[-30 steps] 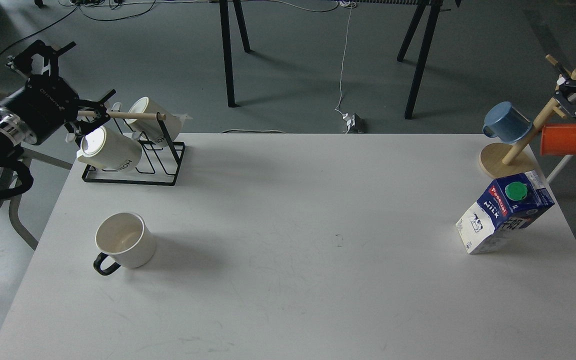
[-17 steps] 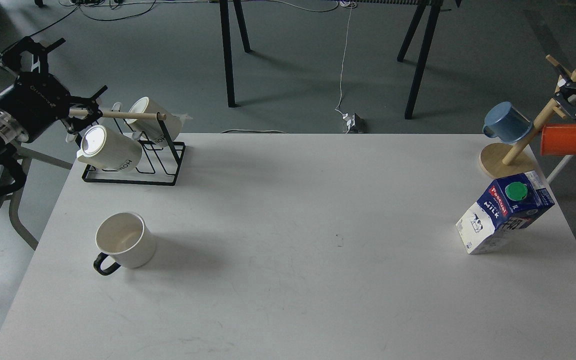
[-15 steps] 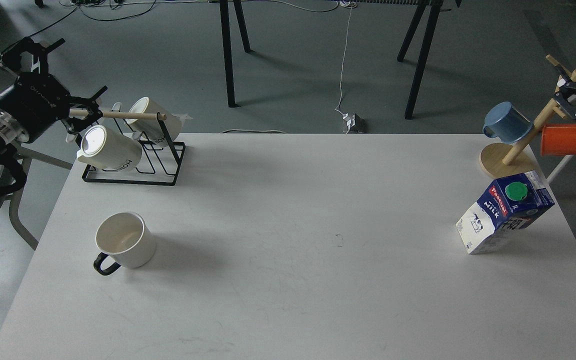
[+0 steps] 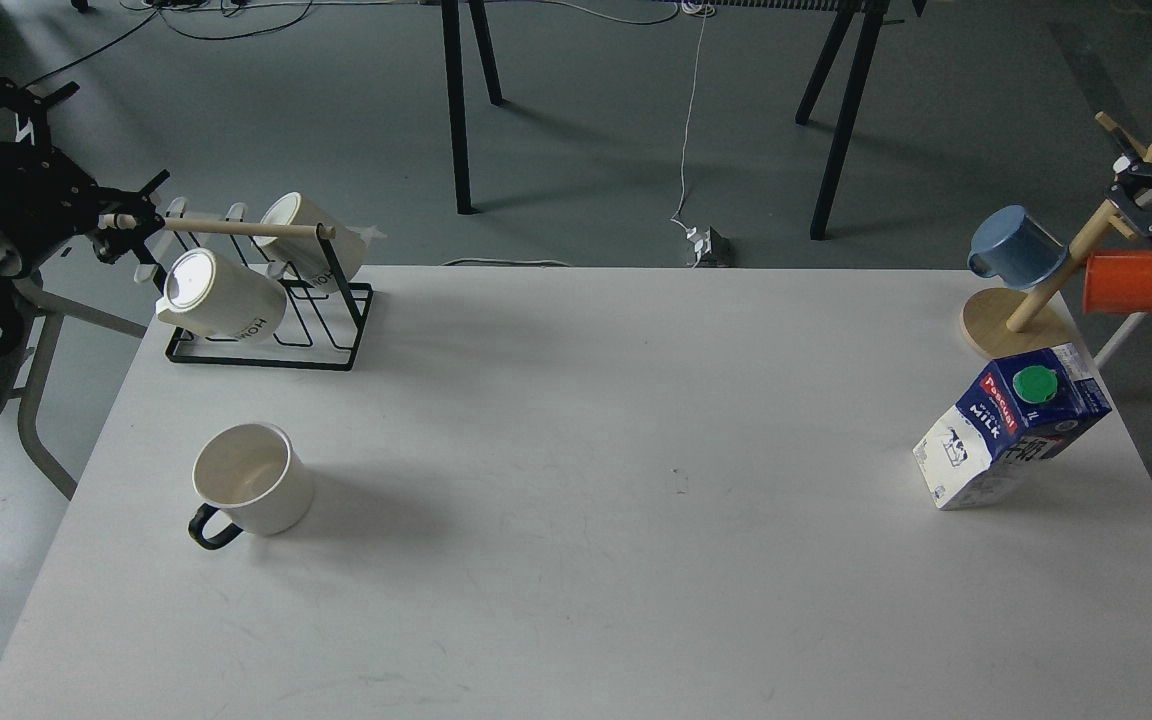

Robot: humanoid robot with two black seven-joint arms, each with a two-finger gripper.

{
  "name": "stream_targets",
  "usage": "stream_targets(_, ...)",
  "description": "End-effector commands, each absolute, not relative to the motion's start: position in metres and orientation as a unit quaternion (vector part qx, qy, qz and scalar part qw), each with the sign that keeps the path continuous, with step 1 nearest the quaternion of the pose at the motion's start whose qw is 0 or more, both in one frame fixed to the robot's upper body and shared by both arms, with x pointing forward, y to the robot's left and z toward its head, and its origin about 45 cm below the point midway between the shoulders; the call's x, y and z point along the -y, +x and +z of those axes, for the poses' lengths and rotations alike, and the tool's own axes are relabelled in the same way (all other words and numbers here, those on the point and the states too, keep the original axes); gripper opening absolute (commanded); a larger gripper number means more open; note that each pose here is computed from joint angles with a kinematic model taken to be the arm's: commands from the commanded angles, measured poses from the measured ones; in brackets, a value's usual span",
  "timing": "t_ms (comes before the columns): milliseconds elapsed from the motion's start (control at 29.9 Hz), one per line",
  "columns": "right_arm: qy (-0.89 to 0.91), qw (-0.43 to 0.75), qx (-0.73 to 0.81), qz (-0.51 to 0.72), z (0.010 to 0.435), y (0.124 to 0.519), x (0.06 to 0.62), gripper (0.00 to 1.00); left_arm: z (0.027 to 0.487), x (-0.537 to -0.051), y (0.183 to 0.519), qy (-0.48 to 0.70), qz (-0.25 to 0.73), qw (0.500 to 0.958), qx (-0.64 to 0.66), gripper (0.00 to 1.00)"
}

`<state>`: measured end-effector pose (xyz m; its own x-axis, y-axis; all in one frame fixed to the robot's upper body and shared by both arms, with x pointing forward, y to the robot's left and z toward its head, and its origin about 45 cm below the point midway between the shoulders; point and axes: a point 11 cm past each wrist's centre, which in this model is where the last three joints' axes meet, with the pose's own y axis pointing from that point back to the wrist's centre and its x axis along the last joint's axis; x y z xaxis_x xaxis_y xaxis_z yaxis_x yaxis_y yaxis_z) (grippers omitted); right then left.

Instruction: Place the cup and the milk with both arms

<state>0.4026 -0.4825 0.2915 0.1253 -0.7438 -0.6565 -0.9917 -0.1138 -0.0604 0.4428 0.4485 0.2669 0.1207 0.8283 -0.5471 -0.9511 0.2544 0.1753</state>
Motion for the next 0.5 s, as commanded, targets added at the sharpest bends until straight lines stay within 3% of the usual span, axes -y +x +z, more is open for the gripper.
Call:
stream_targets(0, -0.706, 0.254, -0.616, 0.242, 0.292, 0.402, 0.484, 0.99, 0.281, -0.481, 0.430, 0.017, 0.630, 0.748, -0.207, 1.00)
stream_targets(134, -0.705, 0.254, -0.617, 0.240, 0.294, 0.402, 0.485, 0.99, 0.321, -0.489, 0.423, 0.124, 0.623, 0.769, -0.071, 0.99)
stream_targets(268, -0.704, 0.253, -0.619, 0.239, 0.294, 0.402, 0.487, 0.99, 0.364, -0.478, 0.414, 0.158, 0.591, 0.790, 0.045, 0.99)
stream_targets(468, -0.701, 0.250, -0.622, 0.243, 0.289, 0.398, 0.489, 0.99, 0.405, -0.426, 0.397, 0.227, 0.471, 0.815, 0.249, 0.99)
